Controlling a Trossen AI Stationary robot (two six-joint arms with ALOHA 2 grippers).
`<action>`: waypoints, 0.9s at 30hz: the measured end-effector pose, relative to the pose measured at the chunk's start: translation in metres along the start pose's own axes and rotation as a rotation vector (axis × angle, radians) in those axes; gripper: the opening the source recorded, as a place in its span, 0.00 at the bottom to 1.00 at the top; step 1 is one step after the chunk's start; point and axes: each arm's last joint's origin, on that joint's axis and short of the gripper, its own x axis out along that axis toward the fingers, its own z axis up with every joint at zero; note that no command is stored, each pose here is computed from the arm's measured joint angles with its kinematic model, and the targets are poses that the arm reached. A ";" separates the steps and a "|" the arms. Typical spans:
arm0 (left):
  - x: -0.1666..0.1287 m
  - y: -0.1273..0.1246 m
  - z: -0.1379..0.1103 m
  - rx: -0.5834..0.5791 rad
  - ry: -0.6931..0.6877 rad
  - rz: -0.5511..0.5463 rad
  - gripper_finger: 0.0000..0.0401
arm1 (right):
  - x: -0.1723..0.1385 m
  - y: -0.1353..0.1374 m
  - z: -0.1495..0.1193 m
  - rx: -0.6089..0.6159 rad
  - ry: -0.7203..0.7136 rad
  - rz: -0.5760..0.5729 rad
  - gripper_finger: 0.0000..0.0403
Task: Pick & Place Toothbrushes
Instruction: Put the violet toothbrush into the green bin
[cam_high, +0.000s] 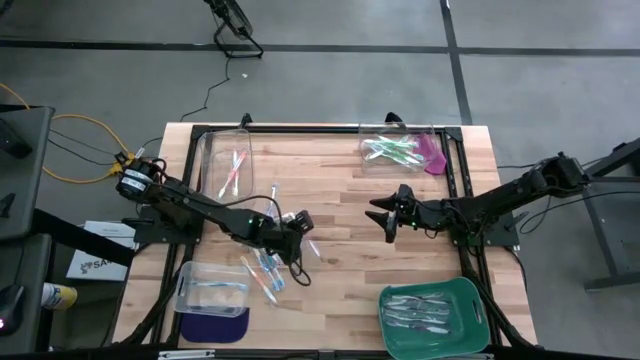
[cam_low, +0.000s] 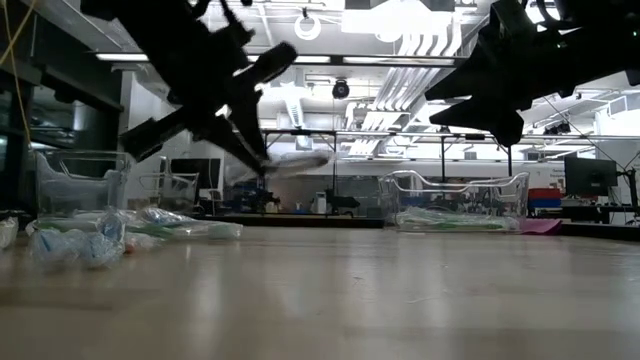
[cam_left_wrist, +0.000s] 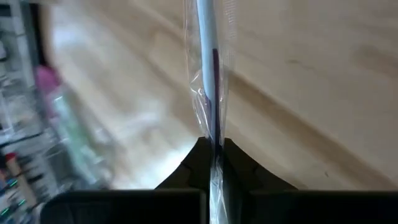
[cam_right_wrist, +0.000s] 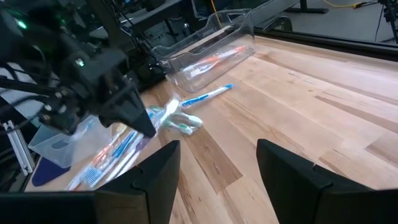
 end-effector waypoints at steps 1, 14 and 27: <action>-0.001 0.003 0.001 -0.009 0.009 0.022 0.02 | 0.000 0.000 -0.001 -0.002 0.003 -0.001 0.51; -0.003 0.021 0.005 -0.113 0.065 0.240 0.02 | 0.011 0.002 -0.010 -0.022 0.014 0.025 0.51; -0.006 0.032 0.007 -0.274 0.083 0.380 0.02 | 0.005 0.028 -0.020 -0.215 -0.017 0.232 0.51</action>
